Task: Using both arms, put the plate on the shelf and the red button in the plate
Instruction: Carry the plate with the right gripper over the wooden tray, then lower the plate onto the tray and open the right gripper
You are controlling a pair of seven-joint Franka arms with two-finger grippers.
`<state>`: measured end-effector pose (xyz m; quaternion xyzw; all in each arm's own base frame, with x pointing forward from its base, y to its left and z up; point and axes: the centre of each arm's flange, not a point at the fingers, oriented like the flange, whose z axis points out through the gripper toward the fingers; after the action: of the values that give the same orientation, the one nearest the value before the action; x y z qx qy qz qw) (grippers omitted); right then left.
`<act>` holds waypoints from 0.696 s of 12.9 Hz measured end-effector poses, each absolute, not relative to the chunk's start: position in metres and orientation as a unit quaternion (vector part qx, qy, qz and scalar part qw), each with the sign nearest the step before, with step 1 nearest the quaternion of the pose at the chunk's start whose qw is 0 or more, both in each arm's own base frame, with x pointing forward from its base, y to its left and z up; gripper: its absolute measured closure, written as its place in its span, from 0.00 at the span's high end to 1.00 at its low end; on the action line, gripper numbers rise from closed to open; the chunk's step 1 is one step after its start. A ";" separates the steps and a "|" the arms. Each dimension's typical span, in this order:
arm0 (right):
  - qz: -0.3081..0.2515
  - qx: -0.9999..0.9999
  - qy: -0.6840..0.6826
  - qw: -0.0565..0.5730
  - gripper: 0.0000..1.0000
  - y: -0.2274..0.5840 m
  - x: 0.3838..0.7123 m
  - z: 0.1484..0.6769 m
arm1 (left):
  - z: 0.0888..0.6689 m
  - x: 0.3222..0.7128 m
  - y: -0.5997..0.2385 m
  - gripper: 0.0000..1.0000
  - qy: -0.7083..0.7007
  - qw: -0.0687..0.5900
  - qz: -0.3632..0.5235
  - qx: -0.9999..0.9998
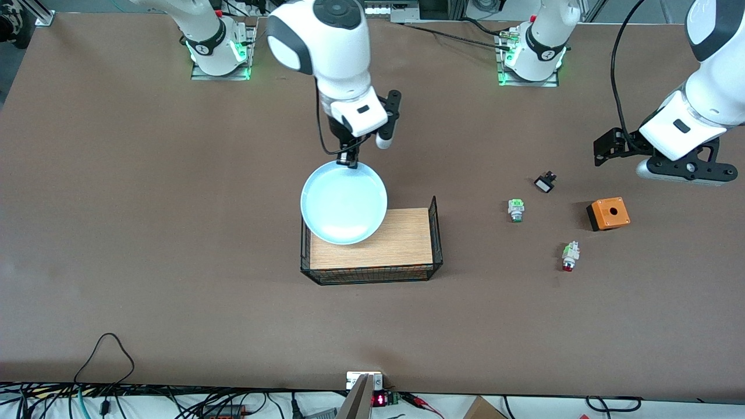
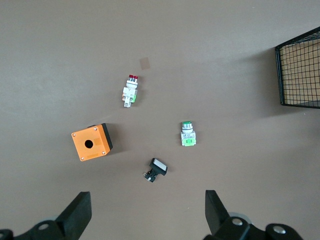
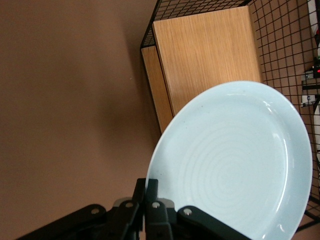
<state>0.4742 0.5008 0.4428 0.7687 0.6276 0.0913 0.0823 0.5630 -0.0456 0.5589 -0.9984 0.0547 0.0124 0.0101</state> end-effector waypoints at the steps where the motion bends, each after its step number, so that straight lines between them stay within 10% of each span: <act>1: 0.100 0.769 0.626 0.087 0.03 0.510 0.472 0.433 | 0.559 0.563 -0.046 1.00 0.055 0.010 0.012 -0.998; 9: 0.124 0.764 0.626 0.094 0.03 0.521 0.493 0.362 | 0.560 0.564 -0.048 1.00 0.057 0.010 0.013 -0.998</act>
<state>0.4925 0.5213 0.3619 0.7639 0.6262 0.1243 0.0943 0.5638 -0.0480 0.5604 -0.9982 0.0568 0.0133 0.0100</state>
